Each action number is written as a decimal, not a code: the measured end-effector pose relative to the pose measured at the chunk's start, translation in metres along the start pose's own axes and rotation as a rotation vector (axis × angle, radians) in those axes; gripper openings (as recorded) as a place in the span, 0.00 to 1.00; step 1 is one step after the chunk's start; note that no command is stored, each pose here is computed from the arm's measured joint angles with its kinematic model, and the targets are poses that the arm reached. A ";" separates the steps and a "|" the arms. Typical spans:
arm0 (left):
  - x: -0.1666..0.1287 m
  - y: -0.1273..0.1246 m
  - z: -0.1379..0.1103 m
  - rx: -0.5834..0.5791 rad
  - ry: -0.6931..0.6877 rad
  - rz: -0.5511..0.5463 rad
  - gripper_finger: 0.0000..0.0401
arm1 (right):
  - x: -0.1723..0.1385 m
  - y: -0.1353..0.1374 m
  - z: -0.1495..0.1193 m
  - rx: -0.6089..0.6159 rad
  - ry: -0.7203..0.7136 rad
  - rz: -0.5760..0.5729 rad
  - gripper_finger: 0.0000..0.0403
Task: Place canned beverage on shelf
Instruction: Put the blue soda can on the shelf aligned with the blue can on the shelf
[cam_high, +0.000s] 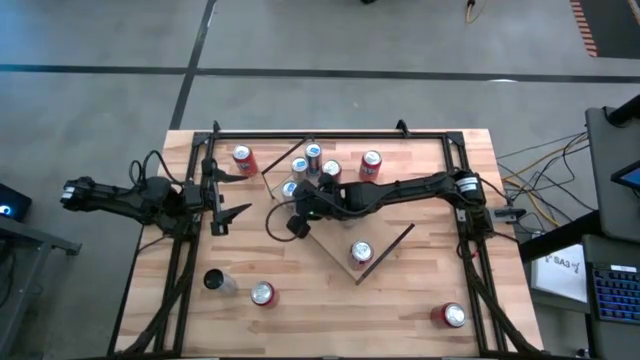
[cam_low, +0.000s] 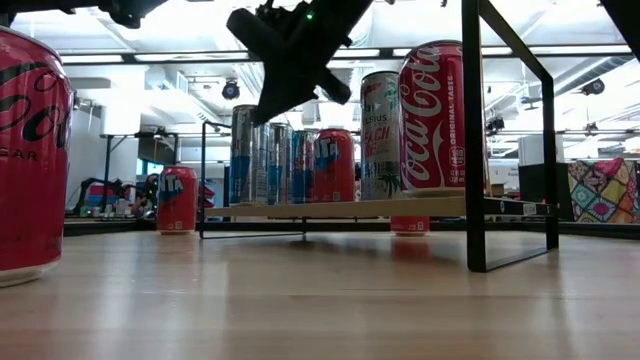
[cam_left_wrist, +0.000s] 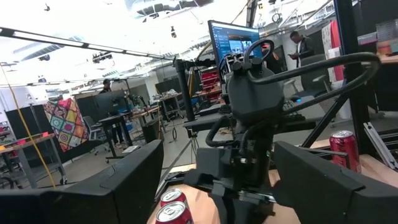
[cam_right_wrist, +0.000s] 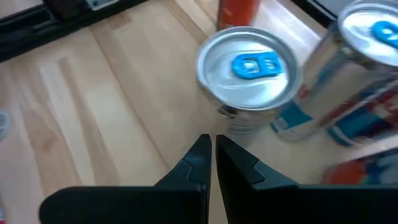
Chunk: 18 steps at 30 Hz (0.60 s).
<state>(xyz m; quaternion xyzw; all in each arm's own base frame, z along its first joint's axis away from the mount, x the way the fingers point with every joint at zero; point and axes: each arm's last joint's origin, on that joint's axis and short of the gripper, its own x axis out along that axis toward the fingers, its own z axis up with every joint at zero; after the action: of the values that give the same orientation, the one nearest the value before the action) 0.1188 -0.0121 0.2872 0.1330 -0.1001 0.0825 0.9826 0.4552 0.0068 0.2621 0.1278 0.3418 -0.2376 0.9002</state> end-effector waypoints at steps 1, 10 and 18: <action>0.000 0.000 0.000 0.000 0.000 0.000 0.72 | 0.001 0.001 -0.001 0.000 0.000 0.001 0.03; 0.000 0.000 0.000 0.000 0.001 0.000 0.72 | 0.021 -0.003 -0.005 -0.008 -0.025 -0.070 0.03; 0.000 0.000 0.000 0.005 0.002 -0.001 0.72 | 0.029 -0.014 0.000 -0.009 -0.048 -0.120 0.03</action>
<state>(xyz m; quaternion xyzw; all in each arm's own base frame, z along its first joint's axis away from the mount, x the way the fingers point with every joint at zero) 0.1192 -0.0121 0.2870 0.1352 -0.0987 0.0826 0.9824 0.4671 -0.0152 0.2415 0.0973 0.3283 -0.2928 0.8928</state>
